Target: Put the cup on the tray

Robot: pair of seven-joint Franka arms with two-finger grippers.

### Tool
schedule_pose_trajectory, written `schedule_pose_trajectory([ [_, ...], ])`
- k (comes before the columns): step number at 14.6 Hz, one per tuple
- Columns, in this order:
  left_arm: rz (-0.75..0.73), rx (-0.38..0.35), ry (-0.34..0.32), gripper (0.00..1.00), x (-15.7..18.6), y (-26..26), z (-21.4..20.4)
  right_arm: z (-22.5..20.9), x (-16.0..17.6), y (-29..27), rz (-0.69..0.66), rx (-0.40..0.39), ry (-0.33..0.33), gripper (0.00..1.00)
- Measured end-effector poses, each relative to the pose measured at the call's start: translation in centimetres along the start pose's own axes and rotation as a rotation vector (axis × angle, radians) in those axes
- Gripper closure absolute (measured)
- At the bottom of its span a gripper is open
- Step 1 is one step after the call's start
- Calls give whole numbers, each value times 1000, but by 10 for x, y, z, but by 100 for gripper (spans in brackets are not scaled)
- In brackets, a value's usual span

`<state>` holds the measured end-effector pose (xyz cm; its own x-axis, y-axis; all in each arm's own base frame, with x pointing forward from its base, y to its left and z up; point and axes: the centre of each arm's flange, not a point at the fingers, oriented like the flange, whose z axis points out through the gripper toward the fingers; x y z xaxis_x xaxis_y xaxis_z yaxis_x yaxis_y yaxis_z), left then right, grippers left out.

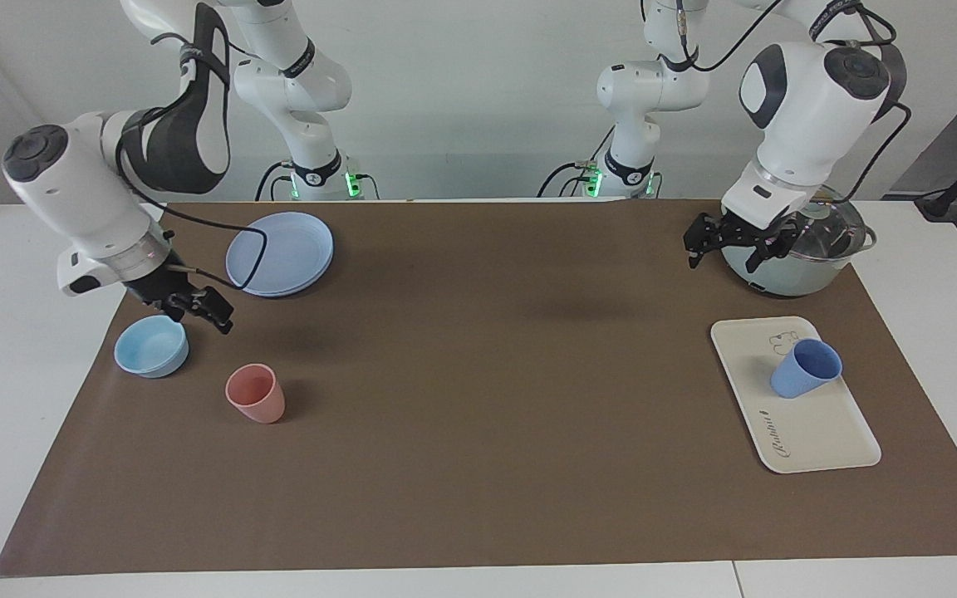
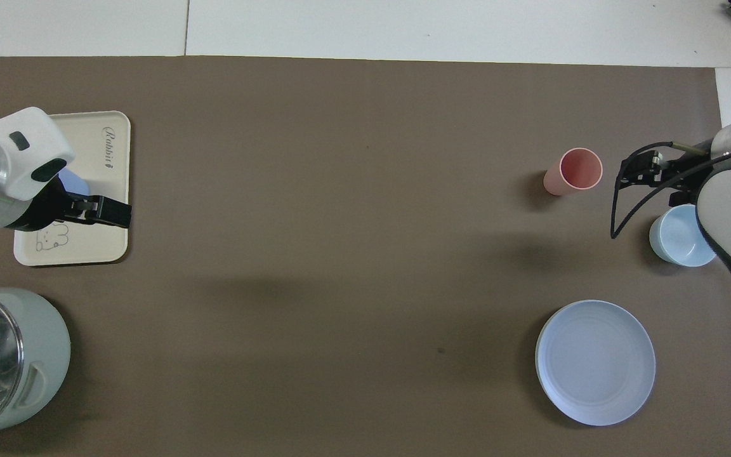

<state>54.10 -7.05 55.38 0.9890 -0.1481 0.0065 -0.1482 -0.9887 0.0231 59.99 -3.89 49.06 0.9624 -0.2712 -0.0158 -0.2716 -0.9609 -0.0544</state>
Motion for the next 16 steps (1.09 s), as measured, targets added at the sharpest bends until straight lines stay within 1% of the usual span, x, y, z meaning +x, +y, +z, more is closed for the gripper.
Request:
schedule_pose_trajectory([
  [2,-14,3,7,0,-11,1,-21,-24,-15,-18,-42,-9,19,0],
  [4,-19,4,13,0,-17,-2,-46,-50,-24,-18,-47,-4,48,0],
  [6,-22,4,27,0,-18,-4,-65,-77,-31,-15,-48,-5,57,0],
  [9,-20,11,4,0,-21,-5,-68,-122,-34,-14,-56,-33,98,0],
  [12,1,40,-30,0,-18,-13,-70,-136,-38,-13,-56,-39,84,0],
  [14,9,43,-50,0,-5,-17,-73,-133,-41,-12,-55,-46,50,0],
  [16,32,40,-54,0,8,-18,-68,-131,-43,-11,-55,-50,31,0],
])
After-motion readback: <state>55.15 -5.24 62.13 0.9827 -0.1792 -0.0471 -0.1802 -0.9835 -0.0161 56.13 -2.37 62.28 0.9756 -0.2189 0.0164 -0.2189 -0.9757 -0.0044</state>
